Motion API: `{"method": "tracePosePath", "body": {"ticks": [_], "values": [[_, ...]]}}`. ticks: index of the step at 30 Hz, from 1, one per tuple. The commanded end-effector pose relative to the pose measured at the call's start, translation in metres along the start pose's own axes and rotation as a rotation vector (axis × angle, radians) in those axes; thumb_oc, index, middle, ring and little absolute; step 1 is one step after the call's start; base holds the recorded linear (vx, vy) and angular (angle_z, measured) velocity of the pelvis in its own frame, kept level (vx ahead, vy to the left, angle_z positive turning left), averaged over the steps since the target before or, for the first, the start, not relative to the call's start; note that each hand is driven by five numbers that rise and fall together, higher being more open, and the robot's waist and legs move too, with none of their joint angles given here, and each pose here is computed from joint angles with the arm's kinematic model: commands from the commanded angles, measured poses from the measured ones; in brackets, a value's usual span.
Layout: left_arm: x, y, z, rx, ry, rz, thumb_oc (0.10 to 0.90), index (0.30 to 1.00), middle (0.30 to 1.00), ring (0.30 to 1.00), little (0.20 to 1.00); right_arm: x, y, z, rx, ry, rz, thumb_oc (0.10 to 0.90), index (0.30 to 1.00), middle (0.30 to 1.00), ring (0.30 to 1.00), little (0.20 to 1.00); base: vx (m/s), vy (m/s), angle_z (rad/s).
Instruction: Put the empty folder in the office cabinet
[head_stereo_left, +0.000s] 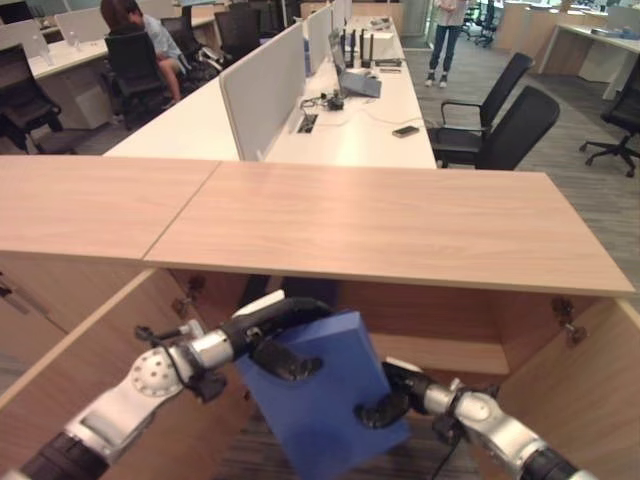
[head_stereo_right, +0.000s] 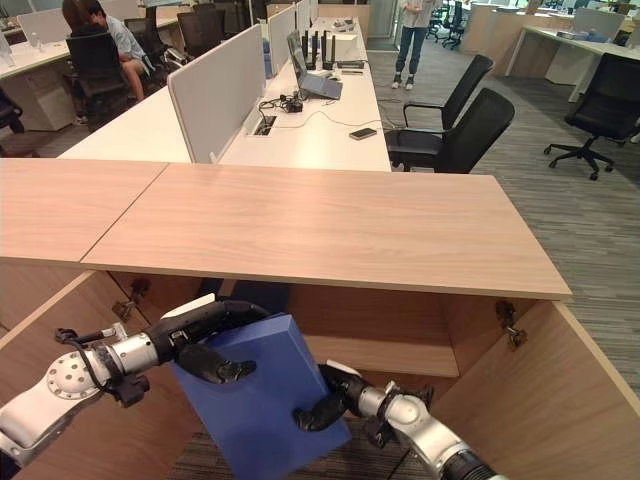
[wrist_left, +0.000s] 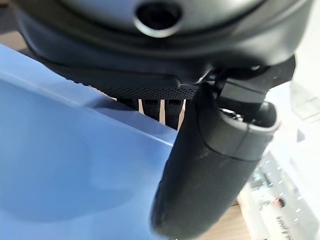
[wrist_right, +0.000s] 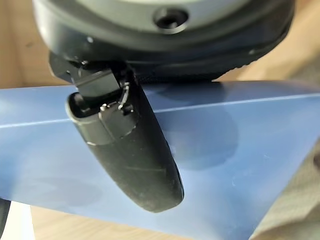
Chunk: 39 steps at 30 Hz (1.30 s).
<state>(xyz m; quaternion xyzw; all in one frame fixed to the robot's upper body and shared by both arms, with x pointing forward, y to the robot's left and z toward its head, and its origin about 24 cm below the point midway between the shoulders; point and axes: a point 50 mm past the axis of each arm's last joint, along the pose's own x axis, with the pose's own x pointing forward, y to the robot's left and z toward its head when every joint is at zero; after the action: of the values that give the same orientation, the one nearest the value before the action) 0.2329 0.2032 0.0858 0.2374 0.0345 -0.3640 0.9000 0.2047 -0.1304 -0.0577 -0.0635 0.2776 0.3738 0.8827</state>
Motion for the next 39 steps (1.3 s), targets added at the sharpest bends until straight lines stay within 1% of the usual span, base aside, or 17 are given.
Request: {"method": "tracePosePath", "body": {"ticks": [1, 2, 3, 4, 5, 6, 8, 9, 10, 11, 13, 15, 18, 24, 28, 33, 39], "values": [[-0.004, 0.016, 0.016, -0.025, -0.151, 0.133, 0.800, 0.900, 0.900, 0.900, 0.900, 0.006, 0.010, 0.018, 0.087, -0.154, 0.045, 0.400, 0.300, 0.300, 0.300, 0.300, 0.01, -0.004, 0.04], [-0.007, 0.015, 0.009, -0.042, -0.127, 0.153, 0.800, 0.900, 0.900, 0.900, 0.900, 0.004, 0.009, 0.011, 0.101, -0.132, 0.024, 0.400, 0.300, 0.300, 0.300, 0.300, 0.00, 0.000, 0.00], [-0.005, 0.006, -0.012, -0.124, -0.065, 0.184, 0.800, 0.900, 0.900, 0.900, 0.900, 0.017, 0.001, 0.010, 0.138, -0.100, -0.054, 0.400, 0.300, 0.300, 0.300, 0.300, 0.00, 0.000, 0.00], [-0.011, 0.006, -0.020, -0.151, -0.036, 0.222, 0.800, 0.900, 0.900, 0.900, 0.900, 0.017, -0.010, 0.016, 0.155, -0.121, -0.102, 0.400, 0.300, 0.300, 0.300, 0.300, 0.00, 0.004, -0.06], [-0.016, 0.003, -0.024, -0.188, -0.031, 0.242, 0.800, 0.900, 0.900, 0.900, 0.900, 0.012, -0.013, 0.014, 0.162, -0.122, -0.113, 0.400, 0.300, 0.300, 0.300, 0.300, 0.00, 0.000, 0.00], [-0.019, -0.005, -0.051, -0.278, 0.062, 0.297, 0.800, 0.900, 0.900, 0.900, 0.900, 0.012, -0.021, 0.016, 0.211, -0.138, -0.172, 0.400, 0.300, 0.300, 0.300, 0.300, -0.01, -0.002, 0.07], [-0.033, -0.013, -0.071, -0.352, 0.127, 0.363, 0.800, 0.900, 0.900, 0.900, 0.900, -0.009, -0.026, -0.010, 0.243, -0.082, -0.203, 0.400, 0.300, 0.300, 0.300, 0.300, 0.00, -0.018, 0.09], [-0.038, -0.030, -0.100, -0.444, 0.246, 0.426, 0.800, 0.900, 0.900, 0.900, 0.900, -0.009, -0.041, -0.017, 0.268, -0.039, -0.301, 0.400, 0.300, 0.300, 0.300, 0.300, 0.00, -0.027, 0.10], [-0.040, -0.041, -0.107, -0.509, 0.263, 0.443, 0.800, 0.900, 0.900, 0.900, 0.900, -0.015, -0.043, -0.025, 0.267, -0.007, -0.318, 0.400, 0.300, 0.300, 0.300, 0.300, -0.02, -0.024, 0.14], [-0.040, -0.051, -0.122, -0.565, 0.323, 0.469, 0.800, 0.900, 0.900, 0.900, 0.900, -0.008, -0.043, -0.014, 0.347, -0.065, -0.318, 0.400, 0.300, 0.300, 0.300, 0.300, -0.04, -0.015, 0.07], [-0.045, -0.063, -0.136, -0.624, 0.391, 0.511, 0.800, 0.900, 0.900, 0.900, 0.900, -0.025, -0.060, -0.002, 0.302, -0.099, -0.367, 0.400, 0.300, 0.300, 0.300, 0.300, -0.05, -0.025, 0.20], [-0.051, -0.087, -0.154, -0.691, 0.494, 0.517, 0.800, 0.900, 0.900, 0.900, 0.900, -0.035, -0.069, -0.004, 0.328, -0.119, -0.418, 0.400, 0.300, 0.300, 0.300, 0.300, -0.03, -0.031, 0.25], [-0.049, -0.100, -0.164, -0.734, 0.553, 0.510, 0.800, 0.900, 0.900, 0.900, 0.900, -0.037, -0.075, -0.004, 0.354, -0.125, -0.459, 0.400, 0.300, 0.300, 0.300, 0.300, -0.03, -0.044, 0.06], [-0.052, -0.155, -0.199, -0.939, 0.819, 0.510, 0.800, 0.900, 0.900, 0.900, 0.900, -0.031, -0.090, 0.016, 0.500, -0.243, -0.509, 0.400, 0.300, 0.300, 0.300, 0.300, -0.02, -0.076, 0.04], [-0.053, -0.163, -0.202, -0.982, 0.856, 0.527, 0.800, 0.900, 0.900, 0.900, 0.900, -0.030, -0.092, 0.023, 0.569, -0.308, -0.515, 0.400, 0.300, 0.300, 0.300, 0.300, 0.00, -0.068, 0.05], [-0.049, -0.168, -0.204, -1.006, 0.885, 0.530, 0.800, 0.900, 0.900, 0.900, 0.900, -0.041, -0.103, 0.044, 0.663, -0.477, -0.547, 0.400, 0.300, 0.300, 0.300, 0.300, -0.05, -0.019, 0.30], [-0.062, -0.179, -0.211, -1.004, 0.978, 0.542, 0.800, 0.900, 0.900, 0.900, 0.900, -0.048, -0.113, 0.077, 0.720, -0.667, -0.545, 0.400, 0.300, 0.300, 0.300, 0.300, 0.02, 0.053, 0.05]]}}
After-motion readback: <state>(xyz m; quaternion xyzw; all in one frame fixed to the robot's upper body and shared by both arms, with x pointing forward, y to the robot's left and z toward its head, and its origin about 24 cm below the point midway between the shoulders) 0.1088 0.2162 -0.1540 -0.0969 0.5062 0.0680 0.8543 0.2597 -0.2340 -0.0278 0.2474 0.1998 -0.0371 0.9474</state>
